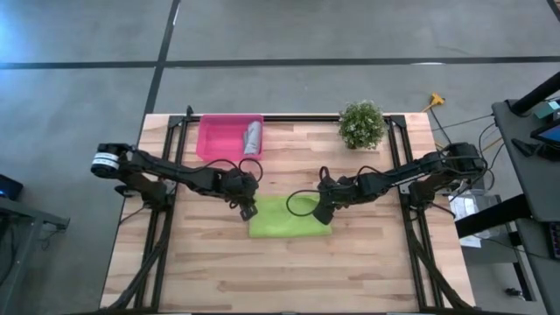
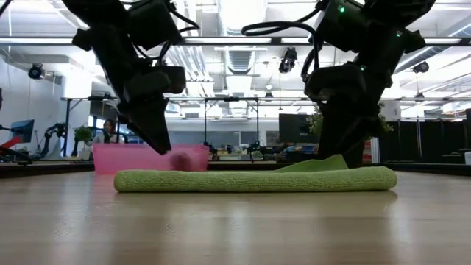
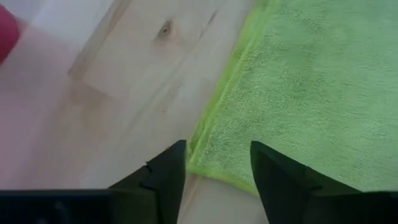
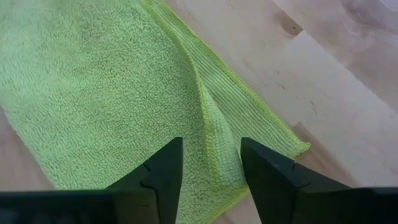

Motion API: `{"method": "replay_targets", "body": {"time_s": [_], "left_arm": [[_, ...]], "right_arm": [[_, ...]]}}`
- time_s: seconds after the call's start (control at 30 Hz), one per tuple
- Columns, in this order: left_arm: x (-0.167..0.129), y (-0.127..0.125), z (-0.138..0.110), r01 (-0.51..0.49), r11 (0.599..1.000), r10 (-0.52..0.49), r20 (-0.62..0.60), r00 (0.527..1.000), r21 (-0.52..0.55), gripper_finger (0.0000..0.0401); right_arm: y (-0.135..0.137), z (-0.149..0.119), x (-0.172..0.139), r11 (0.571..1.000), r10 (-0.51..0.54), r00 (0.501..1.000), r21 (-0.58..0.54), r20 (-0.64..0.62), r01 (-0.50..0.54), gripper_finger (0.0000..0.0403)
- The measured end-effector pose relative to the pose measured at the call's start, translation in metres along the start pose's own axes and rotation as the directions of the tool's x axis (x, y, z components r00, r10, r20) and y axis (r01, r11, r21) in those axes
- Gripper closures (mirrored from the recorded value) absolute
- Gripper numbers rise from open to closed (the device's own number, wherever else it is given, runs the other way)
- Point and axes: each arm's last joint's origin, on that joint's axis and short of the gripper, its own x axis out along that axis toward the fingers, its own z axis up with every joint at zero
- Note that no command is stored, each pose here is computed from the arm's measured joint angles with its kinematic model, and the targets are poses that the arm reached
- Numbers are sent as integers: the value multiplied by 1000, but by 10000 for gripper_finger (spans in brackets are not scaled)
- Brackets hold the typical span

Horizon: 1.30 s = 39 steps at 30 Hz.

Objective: Roll microfiber towels into tight, uniform cylinder then place into a basket
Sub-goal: Roll the green microfiber cloth

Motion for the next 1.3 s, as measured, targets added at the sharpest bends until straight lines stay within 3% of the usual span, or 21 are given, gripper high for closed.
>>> {"method": "replay_targets", "body": {"time_s": [0.2, 0.33, 0.5, 0.7, 0.87, 1.03, 1.2, 1.3], "left_arm": [[-9, -5, 0, 86, 996, -86, -1, 996, -38, 228], [-16, -9, 1, 125, 992, -124, 20, 992, -28, 228], [-24, -15, 3, 217, 975, -216, 28, 976, -46, 228], [-34, -22, 5, 260, 964, -257, 45, 965, -60, 228], [-36, -24, 5, 297, 954, -296, 42, 954, -37, 228], [-40, -35, 5, 414, 902, -421, 44, 906, 125, 228], [-44, -43, 1, 433, 870, -451, 25, 892, 236, 228], [-46, -50, -4, 459, 846, -477, 1, 879, 273, 228]], "right_arm": [[0, 1, -3, 1000, -7, 1000, 22, 18, 7, 251], [-3, 3, -3, 995, -100, 990, 25, 101, 98, 259], [-8, 7, -2, 970, -244, 940, 45, 237, 241, 270], [-10, 6, -2, 965, -261, 939, 68, 225, 252, 283], [-8, 5, -8, 978, -155, 978, 158, 139, 132, 292], [5, 7, -13, 974, 62, 995, 210, 83, -79, 301], [29, 7, -20, 934, 335, 940, 109, 60, -339, 305], [41, -1, -24, 919, 387, 920, 58, 59, -390, 305]]}}
